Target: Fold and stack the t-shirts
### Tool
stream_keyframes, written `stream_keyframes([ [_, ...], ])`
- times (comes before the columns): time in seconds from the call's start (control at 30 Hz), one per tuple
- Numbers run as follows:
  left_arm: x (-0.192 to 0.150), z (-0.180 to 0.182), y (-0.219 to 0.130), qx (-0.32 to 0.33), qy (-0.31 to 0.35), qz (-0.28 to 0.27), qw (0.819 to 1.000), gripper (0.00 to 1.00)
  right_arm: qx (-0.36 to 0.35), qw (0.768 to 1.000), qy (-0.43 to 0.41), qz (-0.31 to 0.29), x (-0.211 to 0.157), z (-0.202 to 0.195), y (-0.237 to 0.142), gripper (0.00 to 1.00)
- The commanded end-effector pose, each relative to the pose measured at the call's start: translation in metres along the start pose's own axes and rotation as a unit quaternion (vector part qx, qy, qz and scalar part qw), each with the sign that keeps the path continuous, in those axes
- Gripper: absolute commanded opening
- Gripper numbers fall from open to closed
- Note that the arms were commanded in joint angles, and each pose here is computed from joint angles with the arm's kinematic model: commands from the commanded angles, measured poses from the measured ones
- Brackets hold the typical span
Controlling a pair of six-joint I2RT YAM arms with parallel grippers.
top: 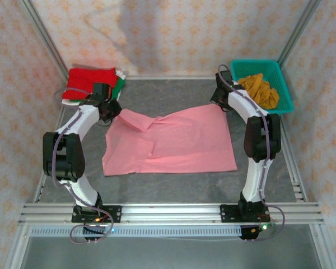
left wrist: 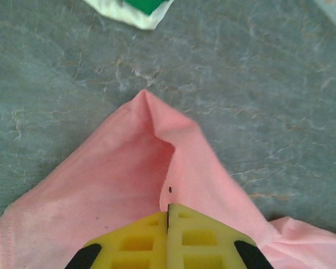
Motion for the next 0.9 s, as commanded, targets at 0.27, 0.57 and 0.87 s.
stream_keyframes([
  [0.27,0.030,-0.025,-0.031,-0.038,-0.024,-0.034,0.998,0.00,-0.022,0.998,0.009,-0.049,0.005,-0.016,0.002,0.00],
  [0.57,0.016,-0.026,-0.065,-0.057,-0.021,-0.038,0.997,0.00,-0.012,0.994,0.015,-0.104,0.004,-0.030,-0.011,0.00],
  [0.87,-0.024,0.000,-0.069,-0.038,-0.025,-0.002,0.999,0.00,-0.006,0.994,0.019,-0.103,-0.028,-0.059,-0.011,0.00],
])
Point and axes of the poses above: each hand's point on the last joint's axis, 136 mm out from that joint toward the fingers, its own y axis out along the fingers, its own z axis along the line the jaws close on, x = y × z, the point moved 6 cm from there along -y, back along the fingers, and after that the axes turned 8 degrees about y, right-handed, at the moved point
